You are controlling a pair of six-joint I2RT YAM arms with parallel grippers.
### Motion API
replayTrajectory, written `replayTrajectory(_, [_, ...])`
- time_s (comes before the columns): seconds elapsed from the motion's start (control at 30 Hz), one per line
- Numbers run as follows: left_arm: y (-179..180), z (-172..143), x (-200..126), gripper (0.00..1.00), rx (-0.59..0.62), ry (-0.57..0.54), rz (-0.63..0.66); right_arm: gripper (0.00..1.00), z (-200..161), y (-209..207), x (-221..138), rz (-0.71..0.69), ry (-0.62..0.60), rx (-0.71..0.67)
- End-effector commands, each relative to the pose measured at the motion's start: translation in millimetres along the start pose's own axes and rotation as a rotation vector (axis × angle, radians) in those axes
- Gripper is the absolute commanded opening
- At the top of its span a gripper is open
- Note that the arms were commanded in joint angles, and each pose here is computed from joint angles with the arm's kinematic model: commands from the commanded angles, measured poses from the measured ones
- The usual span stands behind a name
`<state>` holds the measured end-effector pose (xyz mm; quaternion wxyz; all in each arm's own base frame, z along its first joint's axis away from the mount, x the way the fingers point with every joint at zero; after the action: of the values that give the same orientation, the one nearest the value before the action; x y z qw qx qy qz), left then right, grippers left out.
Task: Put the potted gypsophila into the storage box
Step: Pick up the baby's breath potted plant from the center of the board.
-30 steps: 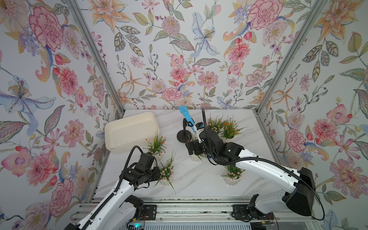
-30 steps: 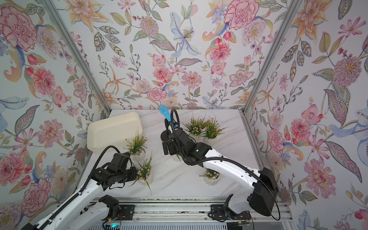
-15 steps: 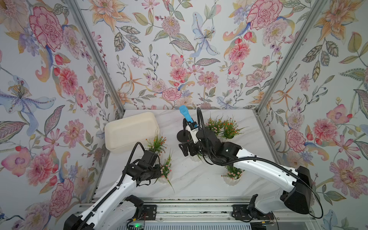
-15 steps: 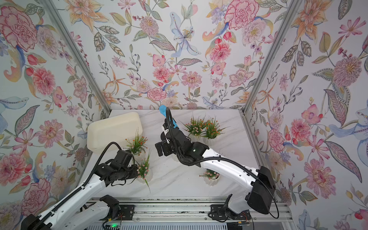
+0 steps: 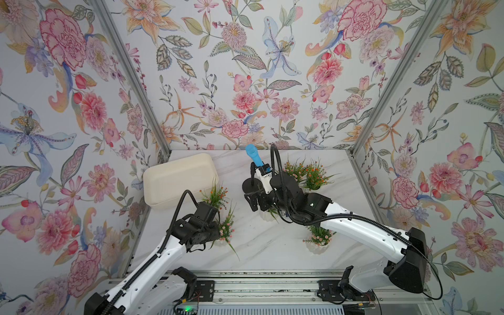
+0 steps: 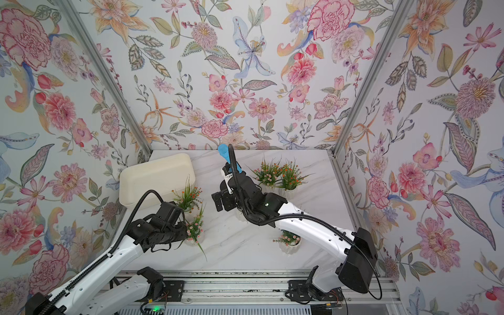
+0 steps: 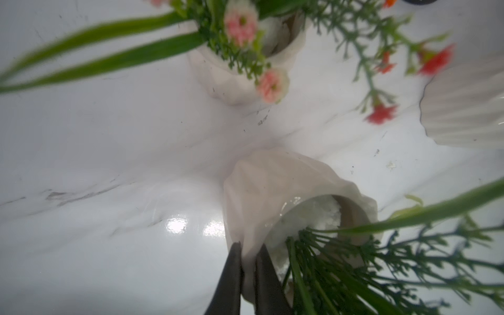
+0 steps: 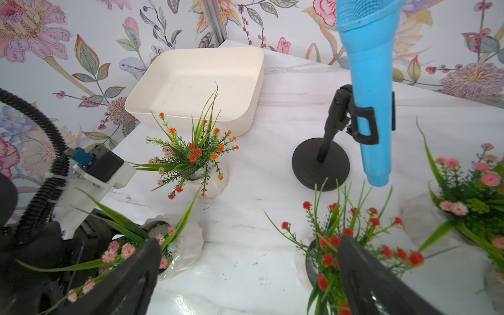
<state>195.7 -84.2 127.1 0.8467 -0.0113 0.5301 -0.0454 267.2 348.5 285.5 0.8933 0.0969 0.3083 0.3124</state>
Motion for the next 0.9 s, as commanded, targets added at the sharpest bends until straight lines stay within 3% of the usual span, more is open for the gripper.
replayTrajectory(0.0, [-6, 33, -35, 0.00, -0.006, -0.122, -0.021, 1.00, 22, -2, -19, 0.020, -0.076, 0.001])
replayTrajectory(0.17, [-22, 68, -79, 0.00, 0.021, -0.227, -0.099, 1.00, 33, -14, -34, 0.010, -0.123, 0.010])
replayTrajectory(0.33, [-38, 111, -130, 0.00, 0.017, -0.400, -0.196, 1.00, 40, -25, -49, 0.009, -0.155, 0.002])
replayTrajectory(0.43, [-43, 137, -149, 0.00, 0.020, -0.474, -0.196, 1.00, 44, -31, -55, 0.013, -0.163, -0.003])
replayTrajectory(0.7, [-36, 198, -144, 0.00, -0.004, -0.591, -0.113, 1.00, 47, -46, -56, -0.025, -0.193, 0.019])
replayTrajectory(0.87, [-3, 244, -127, 0.00, -0.075, -0.653, -0.096, 1.00, 52, -45, -39, -0.020, -0.184, -0.005])
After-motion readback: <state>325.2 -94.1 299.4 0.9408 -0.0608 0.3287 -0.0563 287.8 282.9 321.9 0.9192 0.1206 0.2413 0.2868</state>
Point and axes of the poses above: each gripper's point midway between its finger pads, its own x axis out along the fingers, its own y axis along the line the jaws close on, z = x × y, the point moved 1 cm from there along -x, back along the fingers, and after that the axes turned 12 degrees about x, right-handed, at the moved point
